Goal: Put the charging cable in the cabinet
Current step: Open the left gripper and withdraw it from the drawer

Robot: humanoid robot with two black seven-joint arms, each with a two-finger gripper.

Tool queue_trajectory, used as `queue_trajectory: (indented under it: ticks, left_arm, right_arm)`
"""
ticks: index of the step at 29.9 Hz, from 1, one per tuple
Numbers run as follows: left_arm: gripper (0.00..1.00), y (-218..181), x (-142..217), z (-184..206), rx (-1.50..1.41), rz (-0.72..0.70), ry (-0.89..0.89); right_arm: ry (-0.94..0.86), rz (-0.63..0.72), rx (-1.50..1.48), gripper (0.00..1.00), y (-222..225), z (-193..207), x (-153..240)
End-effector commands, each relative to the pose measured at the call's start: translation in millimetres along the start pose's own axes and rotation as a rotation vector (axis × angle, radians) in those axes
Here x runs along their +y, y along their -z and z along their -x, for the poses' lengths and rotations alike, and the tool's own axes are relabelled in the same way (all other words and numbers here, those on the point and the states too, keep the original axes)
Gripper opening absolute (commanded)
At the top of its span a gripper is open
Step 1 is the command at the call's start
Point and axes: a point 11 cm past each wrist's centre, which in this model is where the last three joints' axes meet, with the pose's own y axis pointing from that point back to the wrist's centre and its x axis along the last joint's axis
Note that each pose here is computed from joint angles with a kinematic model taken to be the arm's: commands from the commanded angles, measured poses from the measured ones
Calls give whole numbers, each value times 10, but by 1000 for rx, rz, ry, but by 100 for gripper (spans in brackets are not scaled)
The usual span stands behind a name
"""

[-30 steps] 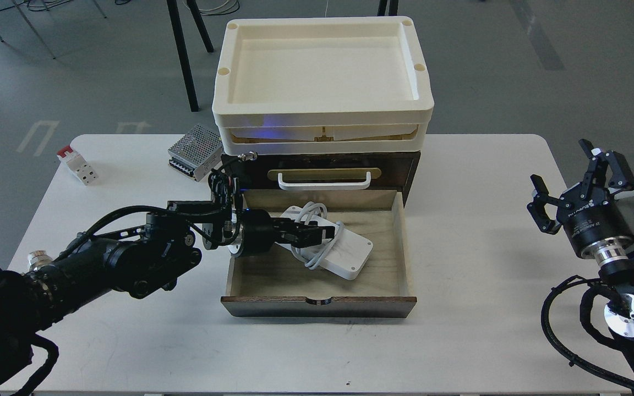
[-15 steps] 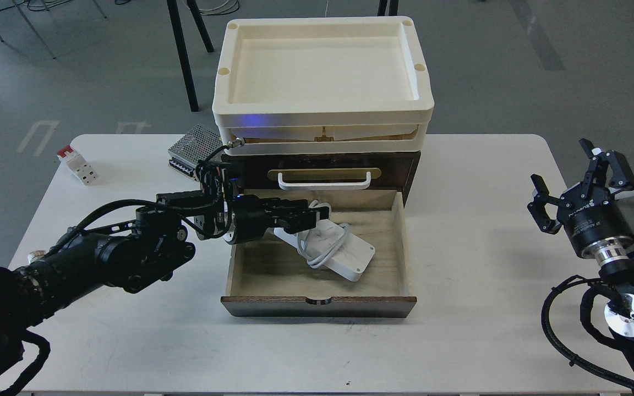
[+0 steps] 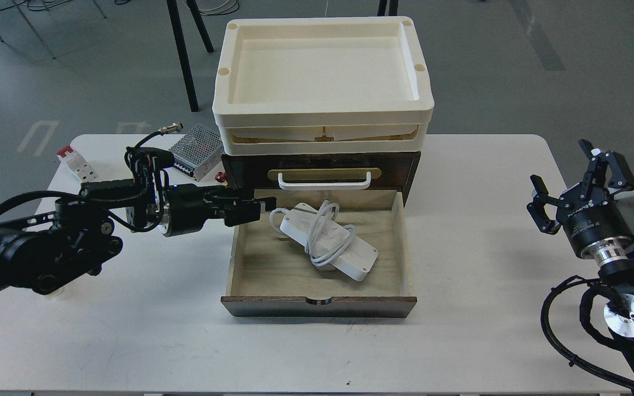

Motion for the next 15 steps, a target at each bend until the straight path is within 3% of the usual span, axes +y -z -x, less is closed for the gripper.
queue_trajectory:
  ticks: [1,8,15]
  left_arm:
    - [77,153,316,34,70,-44,-38]
    - [85,442,744,-22,535,-77,-297]
    - [85,693,946,-63,952,-64,-563]
  right_arm:
    - [1,2,0,99,-5,2,1]
    - [3,3,0,99,-9,6,1]
    - [4,4,0,99,-14,8,2]
